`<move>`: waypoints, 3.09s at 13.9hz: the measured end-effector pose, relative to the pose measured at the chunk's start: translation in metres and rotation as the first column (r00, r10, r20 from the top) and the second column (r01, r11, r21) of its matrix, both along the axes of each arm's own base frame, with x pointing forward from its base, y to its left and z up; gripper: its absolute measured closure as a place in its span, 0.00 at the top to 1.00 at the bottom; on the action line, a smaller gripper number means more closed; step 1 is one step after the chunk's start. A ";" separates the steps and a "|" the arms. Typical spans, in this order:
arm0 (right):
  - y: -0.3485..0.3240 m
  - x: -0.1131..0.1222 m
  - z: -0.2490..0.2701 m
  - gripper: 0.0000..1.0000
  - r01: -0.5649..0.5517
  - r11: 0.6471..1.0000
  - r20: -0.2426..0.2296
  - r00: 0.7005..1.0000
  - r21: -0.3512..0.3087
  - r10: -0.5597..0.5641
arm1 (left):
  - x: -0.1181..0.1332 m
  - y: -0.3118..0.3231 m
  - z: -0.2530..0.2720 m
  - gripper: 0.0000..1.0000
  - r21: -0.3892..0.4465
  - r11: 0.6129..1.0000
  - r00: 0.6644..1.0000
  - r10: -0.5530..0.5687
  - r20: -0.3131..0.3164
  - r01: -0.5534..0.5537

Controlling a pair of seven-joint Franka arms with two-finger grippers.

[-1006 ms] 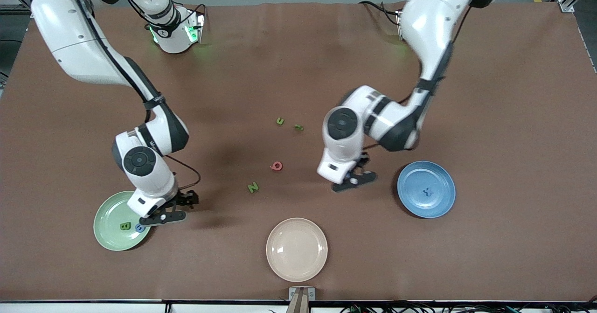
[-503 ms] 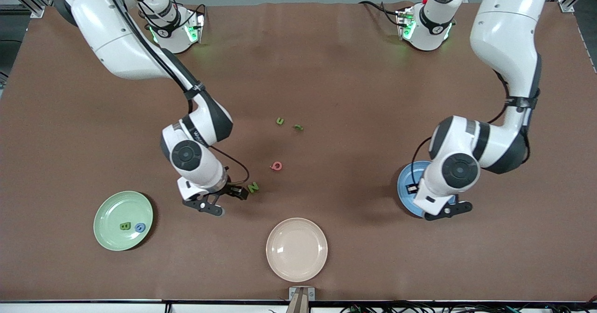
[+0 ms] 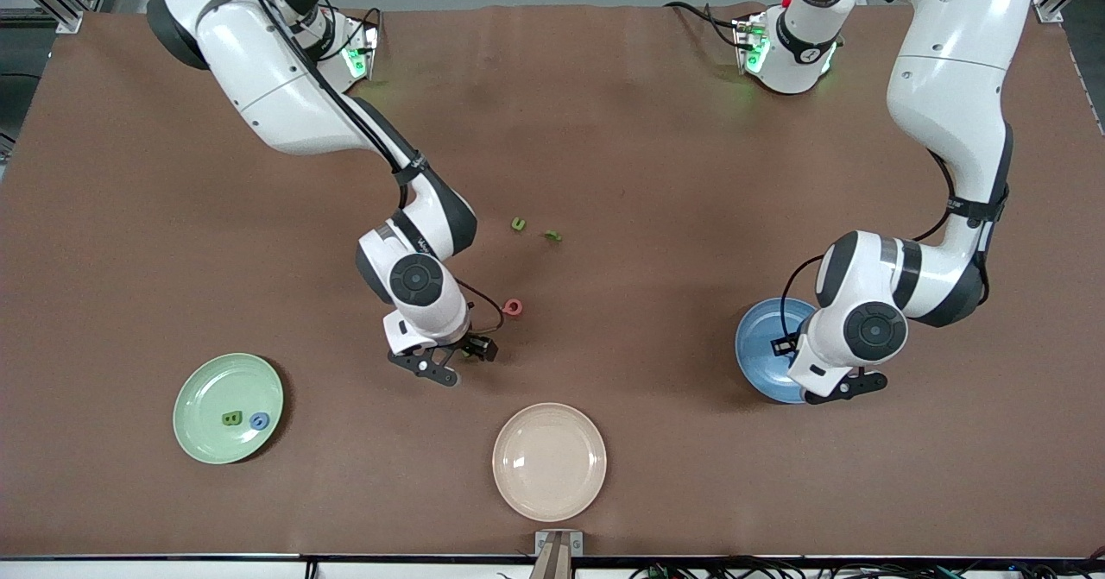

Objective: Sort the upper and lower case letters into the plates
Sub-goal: 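Place the m on the blue plate while the right gripper grasps the green N, then carry the N to the green plate while the left gripper grasps the green d, then place the d on the blue plate while the right gripper reaches the pink Q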

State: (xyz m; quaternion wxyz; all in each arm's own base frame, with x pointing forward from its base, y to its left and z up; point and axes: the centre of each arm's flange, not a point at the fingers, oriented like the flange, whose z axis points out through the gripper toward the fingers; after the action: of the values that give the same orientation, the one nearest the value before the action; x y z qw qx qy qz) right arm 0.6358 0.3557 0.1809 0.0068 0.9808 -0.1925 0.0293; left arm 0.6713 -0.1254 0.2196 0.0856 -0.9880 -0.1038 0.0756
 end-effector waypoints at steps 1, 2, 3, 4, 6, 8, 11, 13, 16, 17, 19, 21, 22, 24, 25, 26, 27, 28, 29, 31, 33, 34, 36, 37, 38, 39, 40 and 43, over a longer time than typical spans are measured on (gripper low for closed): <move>0.002 -0.001 -0.002 0.98 -0.001 1.000 -0.001 1.000 -0.004 0.001 | -0.002 -0.010 0.003 0.87 -0.007 1.000 1.000 -0.007 0.000 0.007; 0.002 -0.002 -0.003 0.93 0.000 1.000 -0.002 1.000 -0.006 0.000 | -0.006 -0.027 0.010 0.96 -0.018 1.000 1.000 -0.009 -0.003 0.009; 0.001 -0.001 -0.004 0.93 0.001 1.000 -0.002 1.000 -0.007 -0.001 | -0.012 -0.050 0.020 1.00 -0.031 1.000 1.000 -0.001 -0.004 0.001; 0.001 -0.001 -0.005 0.85 0.002 1.000 -0.002 1.000 -0.008 -0.002 | -0.020 -0.079 0.032 1.00 -0.049 0.999 1.000 0.018 0.000 -0.018; 0.001 0.000 -0.004 0.63 0.002 1.000 0.002 1.000 -0.006 -0.002 | -0.044 -0.146 0.053 1.00 -0.087 0.993 0.997 0.078 0.010 -0.077; 0.001 0.000 -0.003 0.59 0.002 1.000 0.004 1.000 -0.004 -0.002 | -0.075 -0.209 0.065 0.99 -0.110 0.982 0.988 0.155 0.006 -0.154; 0.002 0.002 -0.001 0.43 0.003 1.000 0.008 1.000 -0.002 -0.003 | -0.121 -0.280 0.064 0.98 -0.108 0.957 0.963 0.269 -0.019 -0.269; -0.005 0.006 0.000 0.43 0.004 1.000 0.007 1.000 -0.013 -0.003 | -0.151 -0.320 0.057 0.96 -0.097 0.926 0.931 0.364 -0.022 -0.364; -0.057 0.037 0.016 0.43 -0.039 0.998 -0.022 0.999 -0.057 0.037 | -0.187 -0.368 0.041 0.92 -0.101 0.852 0.857 0.515 -0.011 -0.513; -0.088 0.052 0.025 0.43 -0.062 0.996 -0.034 0.998 -0.066 0.060 | -0.195 -0.378 0.035 0.92 -0.105 0.830 0.835 0.550 -0.012 -0.548; -0.148 0.076 0.040 0.43 -0.125 0.990 -0.038 0.992 -0.069 0.123 | -0.205 -0.393 0.024 0.88 -0.114 0.779 0.786 0.619 -0.015 -0.616; -0.199 0.089 0.051 0.43 -0.196 0.978 -0.054 0.980 -0.074 0.192 | -0.209 -0.399 0.011 0.84 -0.113 0.727 0.733 0.680 -0.015 -0.677; -0.222 0.092 0.054 0.43 -0.232 0.970 -0.080 0.971 -0.077 0.226 | -0.210 -0.399 0.003 0.79 -0.103 0.710 0.715 0.699 -0.011 -0.696; -0.264 0.097 0.056 0.43 -0.300 0.951 -0.109 0.950 -0.073 0.291 | -0.212 -0.397 -0.012 0.75 -0.085 0.691 0.694 0.720 -0.010 -0.718; -0.285 0.099 0.056 0.43 -0.331 0.941 -0.115 0.940 -0.070 0.322 | -0.213 -0.396 -0.018 0.75 -0.080 0.681 0.684 0.729 -0.013 -0.728; -0.306 0.101 0.056 0.43 -0.360 0.931 -0.119 0.929 -0.067 0.351 | -0.216 -0.397 -0.024 0.74 -0.073 0.673 0.676 0.737 -0.015 -0.736; -0.326 0.103 0.056 0.43 -0.388 0.920 -0.112 0.919 -0.065 0.379 | -0.219 -0.399 -0.029 0.72 -0.067 0.669 0.672 0.741 -0.017 -0.740; -0.344 0.106 0.057 0.43 -0.415 0.907 -0.095 0.908 -0.067 0.408 | -0.223 -0.402 -0.032 0.72 -0.065 0.666 0.668 0.744 -0.018 -0.743; -0.359 0.108 0.058 0.43 -0.441 0.894 -0.075 0.897 -0.072 0.436 | -0.226 -0.404 -0.035 0.69 -0.065 0.664 0.667 0.745 -0.020 -0.745; -0.377 0.111 0.055 0.43 -0.471 0.878 -0.043 0.882 -0.083 0.469 | -0.230 -0.408 -0.041 0.60 -0.065 0.658 0.660 0.751 -0.019 -0.750; -0.379 0.112 0.051 0.58 -0.481 0.873 -0.035 0.876 -0.084 0.480 | -0.233 -0.409 -0.045 0.37 -0.062 0.661 0.663 0.749 -0.012 -0.748; -0.375 0.112 0.050 0.69 -0.486 0.870 -0.035 0.874 -0.082 0.485 | -0.232 -0.409 -0.046 0.27 -0.063 0.660 0.662 0.749 -0.008 -0.748; -0.360 0.112 0.051 0.87 -0.502 0.861 -0.032 0.865 -0.077 0.501 | -0.227 -0.406 -0.046 0.10 -0.070 0.664 0.665 0.747 0.007 -0.745; -0.347 0.112 0.051 0.89 -0.507 0.859 -0.029 0.862 -0.073 0.507 | -0.223 -0.403 -0.045 0.10 -0.079 0.673 0.673 0.739 0.028 -0.736; -0.331 0.111 0.051 0.89 -0.501 0.863 -0.030 0.866 -0.066 0.500 | -0.217 -0.399 -0.043 0.10 -0.090 0.686 0.684 0.727 0.056 -0.722; -0.311 0.109 0.050 0.90 -0.483 0.874 -0.038 0.875 -0.056 0.482 | -0.207 -0.394 -0.037 0.10 -0.098 0.702 0.696 0.712 0.097 -0.705; -0.288 0.105 0.049 0.90 -0.460 0.887 -0.051 0.887 -0.042 0.458 | -0.190 -0.382 -0.028 0.10 -0.093 0.721 0.707 0.692 0.146 -0.686; -0.208 0.088 0.053 0.92 -0.362 0.932 -0.074 0.929 0.013 0.362 | -0.110 -0.308 0.019 0.10 -0.056 0.797 0.772 0.598 0.216 -0.601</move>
State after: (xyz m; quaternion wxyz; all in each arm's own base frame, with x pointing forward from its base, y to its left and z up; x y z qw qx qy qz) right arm 0.7237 0.1477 0.2339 0.0088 0.9999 -0.0082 -0.0069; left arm 0.5611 -0.4335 0.2386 0.0529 -0.9048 -0.4224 -0.0131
